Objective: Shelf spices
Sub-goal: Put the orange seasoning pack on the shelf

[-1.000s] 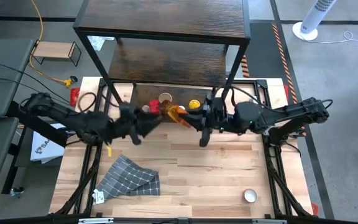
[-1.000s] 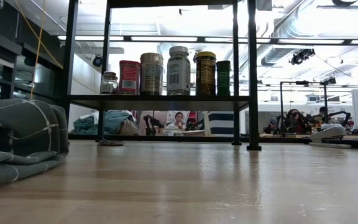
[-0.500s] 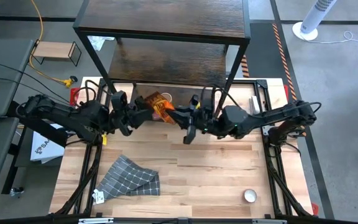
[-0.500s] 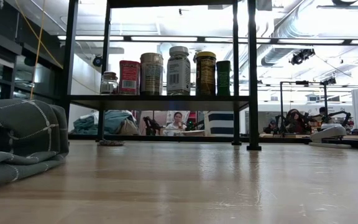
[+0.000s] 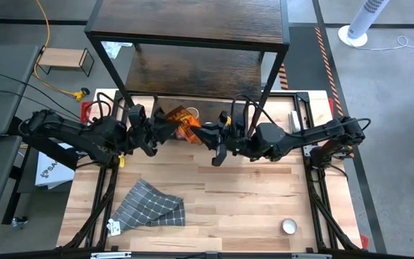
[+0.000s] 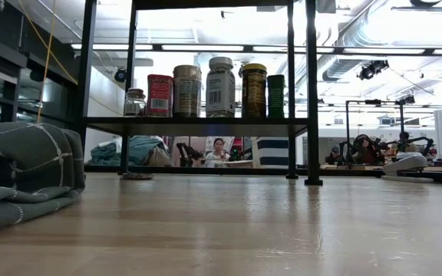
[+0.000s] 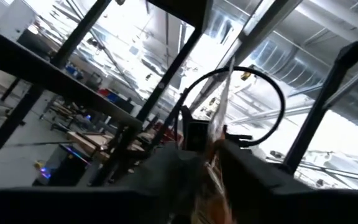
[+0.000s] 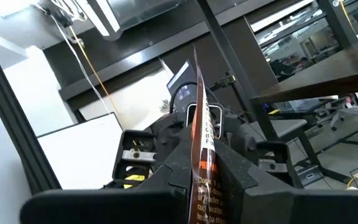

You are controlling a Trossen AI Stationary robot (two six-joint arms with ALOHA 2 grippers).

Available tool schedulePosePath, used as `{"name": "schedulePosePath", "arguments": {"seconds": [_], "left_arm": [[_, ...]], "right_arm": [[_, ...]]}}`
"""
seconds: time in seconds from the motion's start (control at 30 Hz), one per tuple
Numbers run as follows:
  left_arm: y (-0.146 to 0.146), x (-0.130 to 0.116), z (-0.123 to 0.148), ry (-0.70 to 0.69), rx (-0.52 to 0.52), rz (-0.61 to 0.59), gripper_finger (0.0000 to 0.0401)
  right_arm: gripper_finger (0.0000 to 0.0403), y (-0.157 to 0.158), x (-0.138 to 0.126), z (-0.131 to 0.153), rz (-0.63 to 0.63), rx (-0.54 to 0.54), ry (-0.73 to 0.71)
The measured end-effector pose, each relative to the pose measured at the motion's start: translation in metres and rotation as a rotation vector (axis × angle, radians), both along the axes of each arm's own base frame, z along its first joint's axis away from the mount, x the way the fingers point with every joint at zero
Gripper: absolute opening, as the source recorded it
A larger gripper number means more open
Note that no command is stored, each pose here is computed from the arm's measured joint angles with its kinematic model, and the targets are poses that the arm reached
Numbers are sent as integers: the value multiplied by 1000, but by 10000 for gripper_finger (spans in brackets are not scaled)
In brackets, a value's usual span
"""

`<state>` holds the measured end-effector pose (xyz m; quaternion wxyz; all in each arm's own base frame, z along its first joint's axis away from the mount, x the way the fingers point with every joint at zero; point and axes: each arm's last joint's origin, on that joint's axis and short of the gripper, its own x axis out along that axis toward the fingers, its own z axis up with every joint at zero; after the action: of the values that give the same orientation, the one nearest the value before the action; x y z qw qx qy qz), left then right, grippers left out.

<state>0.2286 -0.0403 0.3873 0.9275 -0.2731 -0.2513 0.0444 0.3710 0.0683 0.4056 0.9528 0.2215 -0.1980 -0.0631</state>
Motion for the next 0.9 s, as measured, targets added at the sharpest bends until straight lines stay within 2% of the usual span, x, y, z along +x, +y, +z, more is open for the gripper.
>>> {"name": "schedulePosePath", "arguments": {"seconds": [0.07, 0.13, 0.27, 0.37, 0.5, 0.67, 0.77, 0.9], "left_arm": [[2, 1, -1, 3, 4, 8, 54], [3, 1, 0, 1, 10, 17, 17], [5, 1, -1, 10, 15, 27, 7], [4, -1, -3, 66, 18, 41, 5], [0, -11, -9, 207, 20, 83, 3], [-4, -33, -14, 363, 18, 154, 2], [-6, -48, -24, 490, 6, 246, 1], [-13, -64, -48, 664, -5, 439, 1]], "right_arm": [[30, 1, 0, 0, 2, 1, 2], [30, 1, 0, 0, 10, 7, 0], [38, 1, 0, -1, 21, 25, 5], [83, 3, -1, -1, 9, 34, 17], [142, 7, -11, 4, -54, -1, 77], [192, 11, -32, 11, -147, -13, 205], [209, 11, -45, 14, -187, -30, 287], [214, 13, -62, 18, -191, -25, 348]]}}
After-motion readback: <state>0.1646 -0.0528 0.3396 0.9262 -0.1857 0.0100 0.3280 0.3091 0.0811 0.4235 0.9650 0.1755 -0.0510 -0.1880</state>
